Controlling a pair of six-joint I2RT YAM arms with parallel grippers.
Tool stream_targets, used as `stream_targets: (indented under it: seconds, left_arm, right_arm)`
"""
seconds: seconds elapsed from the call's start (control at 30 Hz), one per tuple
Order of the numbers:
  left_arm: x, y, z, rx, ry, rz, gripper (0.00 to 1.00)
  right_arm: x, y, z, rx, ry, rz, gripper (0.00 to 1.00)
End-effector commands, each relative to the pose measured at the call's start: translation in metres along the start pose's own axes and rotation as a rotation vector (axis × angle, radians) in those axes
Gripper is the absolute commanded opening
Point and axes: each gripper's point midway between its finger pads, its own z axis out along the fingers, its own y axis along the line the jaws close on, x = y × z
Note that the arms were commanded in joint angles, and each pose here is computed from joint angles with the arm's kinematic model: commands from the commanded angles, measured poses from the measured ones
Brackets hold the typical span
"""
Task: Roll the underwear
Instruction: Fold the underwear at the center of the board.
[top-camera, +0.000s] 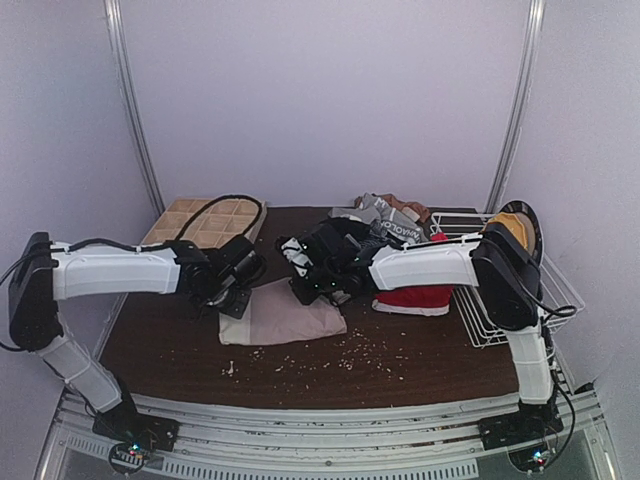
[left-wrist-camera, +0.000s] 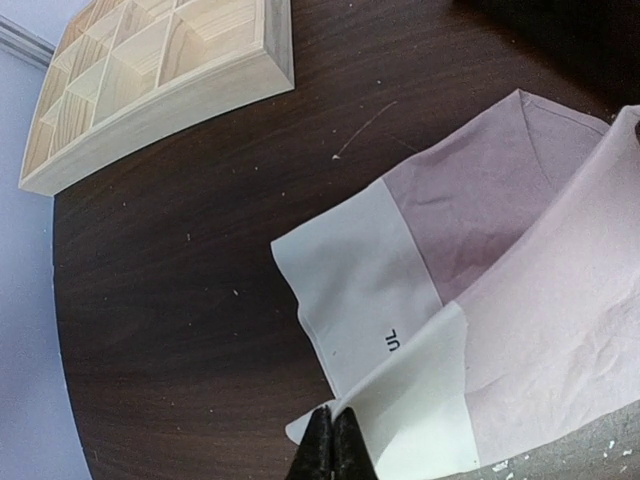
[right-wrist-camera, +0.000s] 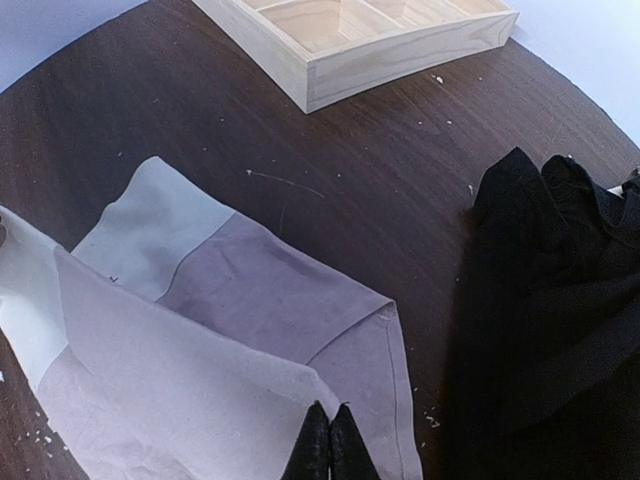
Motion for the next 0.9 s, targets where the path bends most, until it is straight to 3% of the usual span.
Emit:
stream_targets:
  seconds: [0.0,0.87]
  left_arm:
    - [-0.023,-0.004,0.006,0.028,-0.034,-0.037,0.0]
    - [-0.041,0.005,0.056,0.003,0.037,-0.116,0.0]
  right_arm:
    - [0.0,-0.017,0.014,0.028,0.027,0.05,0.0]
    - [0.003,-0.031,0.057,-0.008,0.06,0.16,0.0]
